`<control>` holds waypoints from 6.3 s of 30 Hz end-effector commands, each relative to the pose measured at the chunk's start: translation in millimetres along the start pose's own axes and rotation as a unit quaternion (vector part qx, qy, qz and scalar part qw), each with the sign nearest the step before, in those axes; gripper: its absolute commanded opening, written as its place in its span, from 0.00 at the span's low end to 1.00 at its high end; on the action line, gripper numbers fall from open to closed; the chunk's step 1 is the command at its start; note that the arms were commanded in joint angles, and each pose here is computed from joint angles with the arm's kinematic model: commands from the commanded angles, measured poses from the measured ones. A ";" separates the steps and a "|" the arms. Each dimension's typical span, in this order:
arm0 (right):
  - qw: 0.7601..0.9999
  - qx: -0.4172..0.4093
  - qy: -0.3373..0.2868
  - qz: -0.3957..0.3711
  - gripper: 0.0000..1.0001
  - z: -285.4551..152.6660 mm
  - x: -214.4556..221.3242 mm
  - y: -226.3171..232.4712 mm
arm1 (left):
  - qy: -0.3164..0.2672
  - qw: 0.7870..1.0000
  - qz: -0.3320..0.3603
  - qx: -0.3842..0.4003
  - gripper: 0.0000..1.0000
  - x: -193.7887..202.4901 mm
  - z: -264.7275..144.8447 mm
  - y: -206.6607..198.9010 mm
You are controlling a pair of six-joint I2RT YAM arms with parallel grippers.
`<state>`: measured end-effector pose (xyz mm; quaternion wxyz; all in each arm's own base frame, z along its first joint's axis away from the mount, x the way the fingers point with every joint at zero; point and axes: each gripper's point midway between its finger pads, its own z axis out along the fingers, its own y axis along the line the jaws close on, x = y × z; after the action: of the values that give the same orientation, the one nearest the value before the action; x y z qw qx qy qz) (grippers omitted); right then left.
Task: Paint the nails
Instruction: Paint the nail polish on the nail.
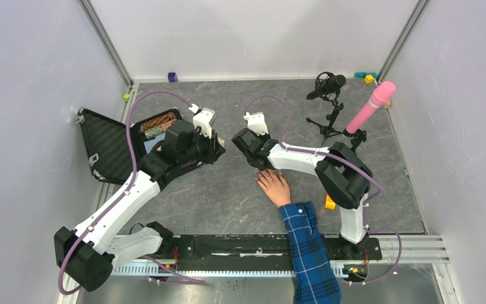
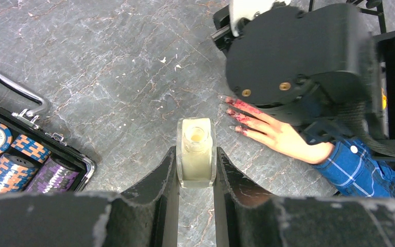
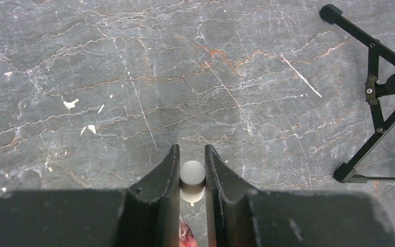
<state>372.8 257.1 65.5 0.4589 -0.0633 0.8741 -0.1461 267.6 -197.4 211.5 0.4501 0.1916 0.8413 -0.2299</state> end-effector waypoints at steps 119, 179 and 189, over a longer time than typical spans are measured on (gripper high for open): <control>0.994 -0.107 0.003 0.032 0.00 2.8 -7.2 37.4 | -0.006 1.000 -0.003 -0.029 0.03 -5.6 2.9 14.0; 0.996 -0.094 0.007 -0.001 0.00 -10.9 14.0 19.0 | -0.017 0.999 -0.008 -0.028 0.03 -9.8 -2.6 12.7; 0.996 -0.092 0.005 0.004 0.00 -9.6 10.7 21.1 | -0.021 0.999 -0.004 -0.039 0.03 -11.4 -5.4 16.6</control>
<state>349.9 266.2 45.0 0.4293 -0.1127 0.8935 -0.0690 272.4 -185.9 202.1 0.4425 0.1757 0.8551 -0.2053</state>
